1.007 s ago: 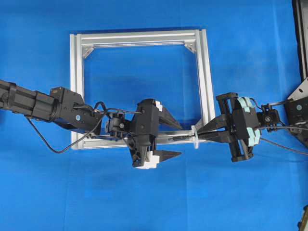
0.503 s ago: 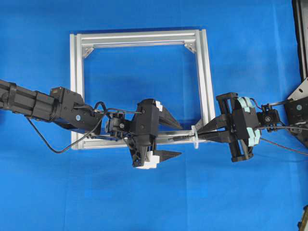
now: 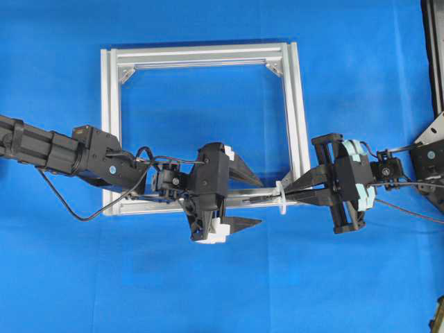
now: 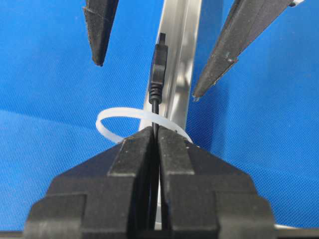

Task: Insert the wire through the string loop located on the right side.
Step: 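Grasp the plug with the left gripper and pull it leftward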

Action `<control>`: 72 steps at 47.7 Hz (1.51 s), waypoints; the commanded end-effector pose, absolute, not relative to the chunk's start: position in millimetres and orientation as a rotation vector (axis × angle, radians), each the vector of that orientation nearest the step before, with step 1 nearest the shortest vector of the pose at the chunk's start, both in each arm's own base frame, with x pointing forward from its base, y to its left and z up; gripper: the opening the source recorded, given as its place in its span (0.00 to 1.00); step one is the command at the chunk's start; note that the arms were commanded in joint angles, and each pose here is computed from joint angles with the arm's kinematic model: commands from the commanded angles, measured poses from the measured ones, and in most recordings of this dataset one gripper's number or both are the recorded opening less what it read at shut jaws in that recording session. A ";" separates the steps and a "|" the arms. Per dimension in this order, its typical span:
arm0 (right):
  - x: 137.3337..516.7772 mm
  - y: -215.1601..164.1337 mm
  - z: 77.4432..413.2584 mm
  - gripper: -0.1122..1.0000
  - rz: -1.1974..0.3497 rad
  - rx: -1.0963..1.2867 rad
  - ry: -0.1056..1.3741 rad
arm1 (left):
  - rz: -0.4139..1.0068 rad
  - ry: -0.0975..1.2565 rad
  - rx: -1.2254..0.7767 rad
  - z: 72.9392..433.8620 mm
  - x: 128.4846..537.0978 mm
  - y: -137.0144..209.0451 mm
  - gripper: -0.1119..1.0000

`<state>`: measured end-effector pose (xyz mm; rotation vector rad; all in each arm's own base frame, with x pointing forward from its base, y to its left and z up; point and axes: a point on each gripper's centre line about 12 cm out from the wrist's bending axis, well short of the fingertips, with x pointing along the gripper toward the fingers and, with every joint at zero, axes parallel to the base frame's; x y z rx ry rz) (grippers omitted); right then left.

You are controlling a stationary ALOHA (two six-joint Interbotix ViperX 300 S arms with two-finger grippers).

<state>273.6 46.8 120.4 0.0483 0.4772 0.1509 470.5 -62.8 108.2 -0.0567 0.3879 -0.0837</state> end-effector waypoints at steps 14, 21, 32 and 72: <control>277.2 47.9 125.7 0.07 0.154 0.049 0.453 | -0.086 0.348 -0.056 121.8 474.4 -62.7 0.90; 277.1 48.0 125.5 0.07 0.155 0.047 0.454 | -0.086 0.346 -0.058 122.0 475.2 -62.9 0.90; 277.2 47.9 125.5 0.07 0.154 0.048 0.454 | -0.086 0.346 -0.058 122.0 475.2 -62.9 0.77; 276.5 47.2 123.5 0.16 0.146 0.056 0.476 | -0.076 0.360 -0.059 120.0 473.4 -58.2 0.17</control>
